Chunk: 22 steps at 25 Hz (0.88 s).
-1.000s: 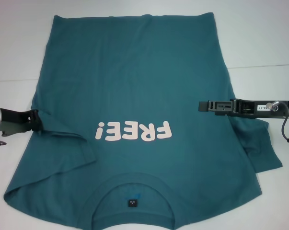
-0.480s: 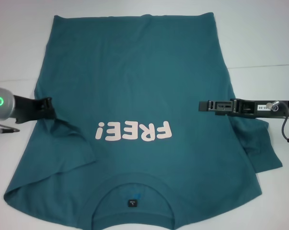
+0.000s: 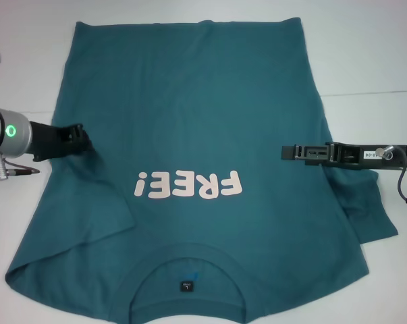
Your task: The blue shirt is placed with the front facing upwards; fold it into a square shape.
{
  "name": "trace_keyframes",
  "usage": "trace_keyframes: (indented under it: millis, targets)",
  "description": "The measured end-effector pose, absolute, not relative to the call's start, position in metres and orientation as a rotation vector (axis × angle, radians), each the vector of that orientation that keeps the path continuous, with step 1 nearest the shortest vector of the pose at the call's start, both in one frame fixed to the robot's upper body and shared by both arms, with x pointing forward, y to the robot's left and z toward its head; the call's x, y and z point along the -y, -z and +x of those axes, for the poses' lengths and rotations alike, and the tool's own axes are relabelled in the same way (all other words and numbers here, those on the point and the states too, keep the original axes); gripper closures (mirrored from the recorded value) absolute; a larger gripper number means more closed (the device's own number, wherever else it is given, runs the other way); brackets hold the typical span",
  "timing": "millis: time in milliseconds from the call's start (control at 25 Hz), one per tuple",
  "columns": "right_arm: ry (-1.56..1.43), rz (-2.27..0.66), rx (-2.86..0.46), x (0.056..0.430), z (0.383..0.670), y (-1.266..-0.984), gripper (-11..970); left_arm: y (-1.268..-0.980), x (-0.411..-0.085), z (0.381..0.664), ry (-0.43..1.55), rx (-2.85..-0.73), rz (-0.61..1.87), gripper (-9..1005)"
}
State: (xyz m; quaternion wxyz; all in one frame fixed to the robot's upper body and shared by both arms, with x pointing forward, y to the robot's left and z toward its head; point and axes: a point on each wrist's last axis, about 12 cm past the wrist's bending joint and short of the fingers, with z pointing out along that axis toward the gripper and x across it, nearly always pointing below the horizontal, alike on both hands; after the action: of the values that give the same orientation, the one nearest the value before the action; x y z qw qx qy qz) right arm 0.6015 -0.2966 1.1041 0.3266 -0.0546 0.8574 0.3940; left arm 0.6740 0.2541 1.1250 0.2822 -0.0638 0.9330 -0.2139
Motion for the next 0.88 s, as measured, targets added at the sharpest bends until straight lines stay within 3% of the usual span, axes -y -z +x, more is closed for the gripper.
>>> trace_keyframes:
  millis: [120,360,600,640,880]
  targets:
    - [-1.03,-0.143,-2.247,0.297,0.601,-1.104,45,-1.126,-0.256,0.674,0.654,-2.442,-0.213,926]
    - [-1.031,-0.142,-2.247,0.297,0.601,-1.104,45,-1.129,-0.258,0.672,0.766,-2.381,-0.202,748]
    - [-1.037,-0.147,-2.242,0.295,0.602,-1.105,45,-1.129,-0.268,0.659,0.808,-2.421,-0.134,510]
    - [-1.04,-0.148,-2.241,0.295,0.602,-1.105,45,-1.13,-0.271,0.653,0.824,-2.43,-0.063,273]
    - [-1.037,-0.165,-2.231,0.295,0.602,-1.106,45,-1.134,-0.273,0.613,0.954,-2.336,0.383,275]
